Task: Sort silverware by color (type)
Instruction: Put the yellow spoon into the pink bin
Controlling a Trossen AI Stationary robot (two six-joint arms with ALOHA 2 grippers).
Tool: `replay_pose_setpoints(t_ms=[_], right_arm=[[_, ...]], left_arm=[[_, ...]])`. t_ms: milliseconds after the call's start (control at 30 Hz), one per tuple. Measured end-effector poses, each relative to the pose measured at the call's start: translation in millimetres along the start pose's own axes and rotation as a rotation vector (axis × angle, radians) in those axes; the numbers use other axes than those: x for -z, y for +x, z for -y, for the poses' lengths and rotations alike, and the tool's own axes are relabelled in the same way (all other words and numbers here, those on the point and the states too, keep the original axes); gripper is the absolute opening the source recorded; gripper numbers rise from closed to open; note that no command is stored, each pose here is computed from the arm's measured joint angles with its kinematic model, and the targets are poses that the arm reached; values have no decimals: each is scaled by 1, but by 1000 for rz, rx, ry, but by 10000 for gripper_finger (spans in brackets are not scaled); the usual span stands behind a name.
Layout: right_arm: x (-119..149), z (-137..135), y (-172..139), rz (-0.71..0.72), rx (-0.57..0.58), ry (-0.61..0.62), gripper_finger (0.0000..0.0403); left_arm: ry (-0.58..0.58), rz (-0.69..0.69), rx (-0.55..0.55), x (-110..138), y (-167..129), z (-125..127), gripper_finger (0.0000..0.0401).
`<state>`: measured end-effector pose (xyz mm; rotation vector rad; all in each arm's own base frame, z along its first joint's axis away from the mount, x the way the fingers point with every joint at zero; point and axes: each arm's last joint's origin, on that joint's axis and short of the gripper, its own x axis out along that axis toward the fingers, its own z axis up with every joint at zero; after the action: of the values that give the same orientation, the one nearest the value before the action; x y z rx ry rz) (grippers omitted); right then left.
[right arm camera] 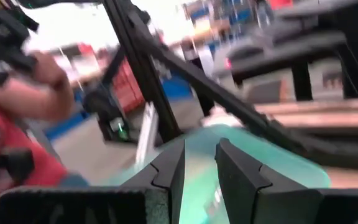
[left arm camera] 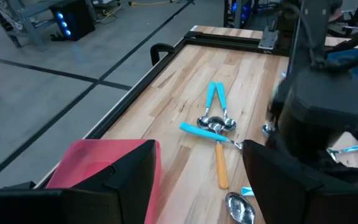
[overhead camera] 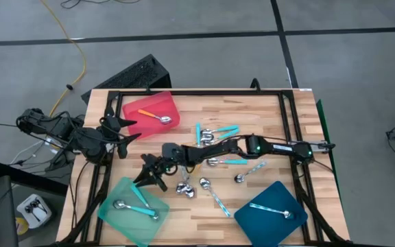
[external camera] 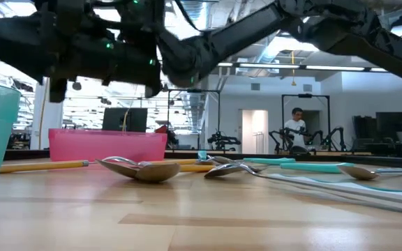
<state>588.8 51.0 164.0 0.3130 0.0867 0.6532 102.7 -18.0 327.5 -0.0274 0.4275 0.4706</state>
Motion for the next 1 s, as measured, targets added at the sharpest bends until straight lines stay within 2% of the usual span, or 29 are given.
replay_pose_setpoints(t_ms=[267,433,533,733,1000], right_arm=[[-33,-16,-21,-330,96,-126,116],[-56,-28,-44,-498,139,-142,116],[-68,-34,-61,-606,226,-150,116],[-102,-65,-97,-836,437,-192,116],[-150,-108,-140,-932,611,-215,116]], left_arm=[[0,0,1,0,0,0,226],[-1,-1,1,0,0,0,226],[-2,-1,1,0,0,0,226],[-12,-2,0,0,0,0,226],[-6,-56,7,1,12,12,226]])
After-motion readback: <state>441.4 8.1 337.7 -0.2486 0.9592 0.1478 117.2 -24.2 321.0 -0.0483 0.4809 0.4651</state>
